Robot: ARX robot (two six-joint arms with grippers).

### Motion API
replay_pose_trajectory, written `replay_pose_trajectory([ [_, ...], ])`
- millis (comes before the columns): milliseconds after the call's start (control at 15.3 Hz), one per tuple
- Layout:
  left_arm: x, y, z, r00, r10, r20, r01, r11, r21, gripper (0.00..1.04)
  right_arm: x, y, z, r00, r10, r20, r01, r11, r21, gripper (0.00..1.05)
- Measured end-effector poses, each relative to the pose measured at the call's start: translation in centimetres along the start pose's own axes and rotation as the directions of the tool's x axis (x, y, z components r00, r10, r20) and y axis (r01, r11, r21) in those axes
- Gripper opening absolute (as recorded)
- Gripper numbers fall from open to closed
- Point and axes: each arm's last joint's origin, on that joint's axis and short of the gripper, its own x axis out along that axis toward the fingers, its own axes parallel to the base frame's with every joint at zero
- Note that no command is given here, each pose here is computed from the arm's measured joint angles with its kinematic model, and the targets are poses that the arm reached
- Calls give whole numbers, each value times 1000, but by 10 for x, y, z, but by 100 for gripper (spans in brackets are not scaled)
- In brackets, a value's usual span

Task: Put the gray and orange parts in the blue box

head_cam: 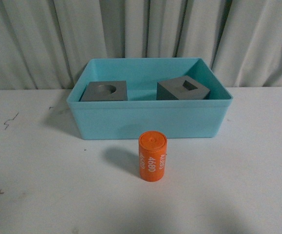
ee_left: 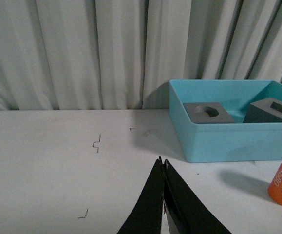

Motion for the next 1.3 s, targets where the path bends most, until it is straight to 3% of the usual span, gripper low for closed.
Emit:
replay_pose_trajectory([
  [457, 0, 0, 0, 1000, 0, 0, 0, 1000, 0, 94, 0, 0, 0, 1000, 0, 0, 0, 1000, 0, 98],
  [522, 0, 0, 0, 1000, 0, 0, 0, 1000, 1, 99, 0, 0, 0, 1000, 0, 0, 0, 1000, 0, 98],
  [717, 0, 0, 0, 1000, 0, 0, 0, 1000, 0, 98, 0, 0, 0, 1000, 0, 0, 0, 1000, 0, 98],
  [783, 0, 0, 0, 1000, 0, 0, 0, 1000, 0, 98, -1, -1, -2, 978, -79, -195, 88, 995, 39, 98],
  [913, 0, 0, 0, 1000, 0, 0, 0, 1000, 0, 98, 7, -8, 1, 914, -176, -365, 213, 975, 63, 98],
  [978, 0, 0, 0, 1000, -2, 1, 2, 1000, 1, 98, 17, -18, 6, 883, -250, -397, 305, 949, 80, 98],
  [1043, 0, 0, 0, 1000, 0, 0, 0, 1000, 1, 98, 50, -45, 35, 901, -291, -320, 341, 934, 110, 98],
  [1109, 0, 0, 0, 1000, 0, 0, 0, 1000, 1, 98, 118, -27, 65, 965, 26, -260, -17, 999, 39, 98],
  [1174, 0, 0, 0, 1000, 0, 0, 0, 1000, 1, 98, 153, 31, 54, 875, 334, -352, -378, 923, -65, 98],
  [1239, 0, 0, 0, 1000, 0, 0, 0, 1000, 1, 98, 166, 64, 51, 816, 442, -373, -514, 850, -117, 98],
  [1304, 0, 0, 0, 1000, 0, 0, 0, 1000, 0, 98, 174, 87, 47, 779, 494, -386, -579, 803, -141, 98],
])
